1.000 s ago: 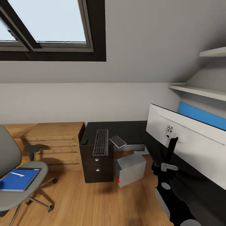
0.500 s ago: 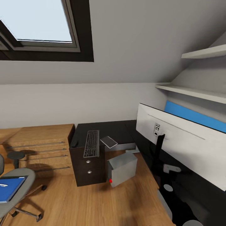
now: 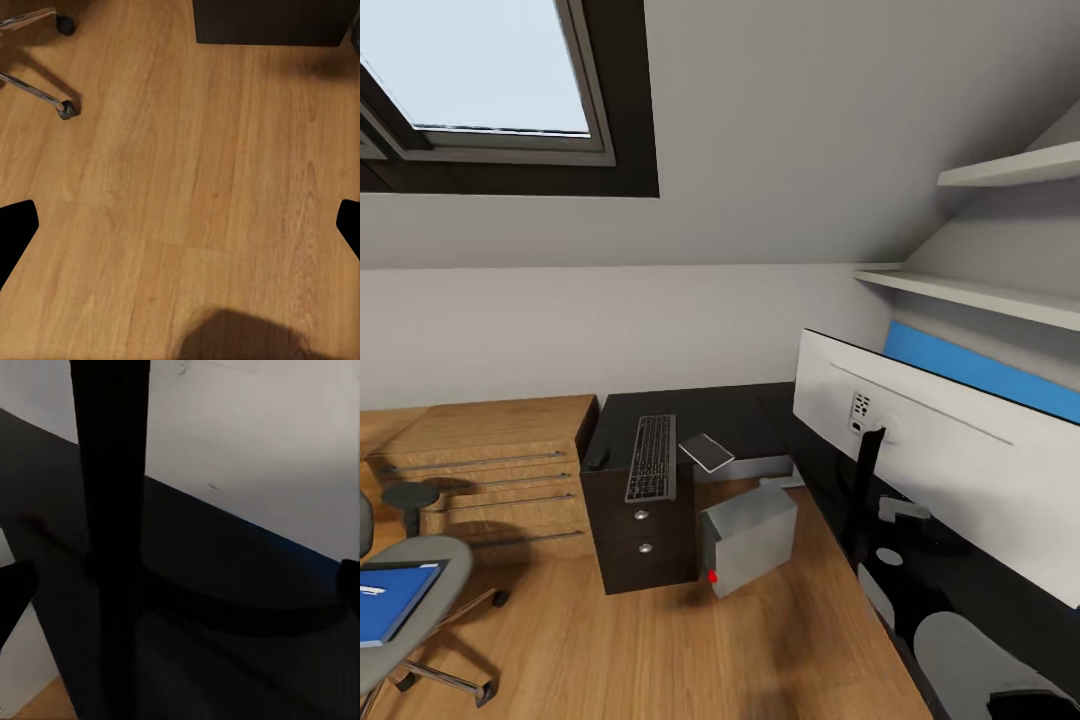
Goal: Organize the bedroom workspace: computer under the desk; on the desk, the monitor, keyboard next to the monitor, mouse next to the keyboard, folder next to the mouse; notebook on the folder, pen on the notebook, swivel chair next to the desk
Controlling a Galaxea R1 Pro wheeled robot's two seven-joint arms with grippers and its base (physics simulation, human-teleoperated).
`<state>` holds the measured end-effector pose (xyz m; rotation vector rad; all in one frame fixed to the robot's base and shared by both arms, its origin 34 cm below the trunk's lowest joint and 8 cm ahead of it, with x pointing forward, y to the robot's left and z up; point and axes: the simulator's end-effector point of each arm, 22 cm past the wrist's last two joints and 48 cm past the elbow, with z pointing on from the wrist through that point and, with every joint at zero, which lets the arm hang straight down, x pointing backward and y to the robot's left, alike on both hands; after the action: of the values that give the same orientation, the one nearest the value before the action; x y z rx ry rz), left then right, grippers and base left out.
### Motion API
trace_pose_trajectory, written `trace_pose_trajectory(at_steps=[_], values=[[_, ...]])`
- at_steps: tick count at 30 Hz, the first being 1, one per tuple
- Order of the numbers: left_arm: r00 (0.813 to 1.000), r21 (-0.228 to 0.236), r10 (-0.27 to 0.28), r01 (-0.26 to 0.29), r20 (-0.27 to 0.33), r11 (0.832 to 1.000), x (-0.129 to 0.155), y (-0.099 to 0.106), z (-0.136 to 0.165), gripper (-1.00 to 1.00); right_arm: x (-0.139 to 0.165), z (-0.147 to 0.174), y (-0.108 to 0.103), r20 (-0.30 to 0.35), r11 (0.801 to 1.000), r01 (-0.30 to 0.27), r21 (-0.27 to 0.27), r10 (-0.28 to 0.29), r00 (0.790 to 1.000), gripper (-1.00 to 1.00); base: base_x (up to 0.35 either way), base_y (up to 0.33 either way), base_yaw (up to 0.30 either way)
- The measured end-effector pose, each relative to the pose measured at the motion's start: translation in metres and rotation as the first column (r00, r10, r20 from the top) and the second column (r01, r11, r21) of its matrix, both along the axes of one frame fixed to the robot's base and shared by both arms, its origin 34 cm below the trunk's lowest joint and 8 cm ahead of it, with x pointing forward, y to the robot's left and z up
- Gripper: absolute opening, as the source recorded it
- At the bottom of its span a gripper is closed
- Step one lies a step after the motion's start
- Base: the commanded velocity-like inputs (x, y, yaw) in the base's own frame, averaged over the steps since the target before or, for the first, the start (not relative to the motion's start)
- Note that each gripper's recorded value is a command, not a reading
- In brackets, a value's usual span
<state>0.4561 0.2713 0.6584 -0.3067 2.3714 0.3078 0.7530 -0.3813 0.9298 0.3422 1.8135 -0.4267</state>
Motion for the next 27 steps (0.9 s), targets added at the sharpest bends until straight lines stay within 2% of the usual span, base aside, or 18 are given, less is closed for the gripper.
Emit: trace_pose_trajectory(at_steps=[9,13,23,27], values=[[1.000,0.000,-0.001,0.001,0.000,1.000,0.000,0.000,0.000,1.00,0.019,0.012,0.000,0.031,0.999,-0.035,0.007,0.035,0.999,1.00,0.000,0.000,0.000],[1.000,-0.001,-0.001,0.001,0.000,1.000,0.000,-0.001,0.000,1.00,0.018,0.011,-0.006,0.031,1.000,-0.025,0.011,0.025,0.999,1.00,0.000,0.000,0.000],[1.000,0.000,-0.001,0.001,0.000,1.000,0.000,0.000,0.000,1.00,0.013,0.005,-0.017,0.044,0.996,0.029,0.086,-0.033,0.999,1.00,0.000,0.000,0.000],[1.000,0.000,-0.001,0.001,0.000,1.000,0.000,0.000,0.000,1.00,0.012,0.005,-0.017,0.046,0.995,0.032,0.091,-0.036,0.998,1.00,0.000,0.000,0.000]])
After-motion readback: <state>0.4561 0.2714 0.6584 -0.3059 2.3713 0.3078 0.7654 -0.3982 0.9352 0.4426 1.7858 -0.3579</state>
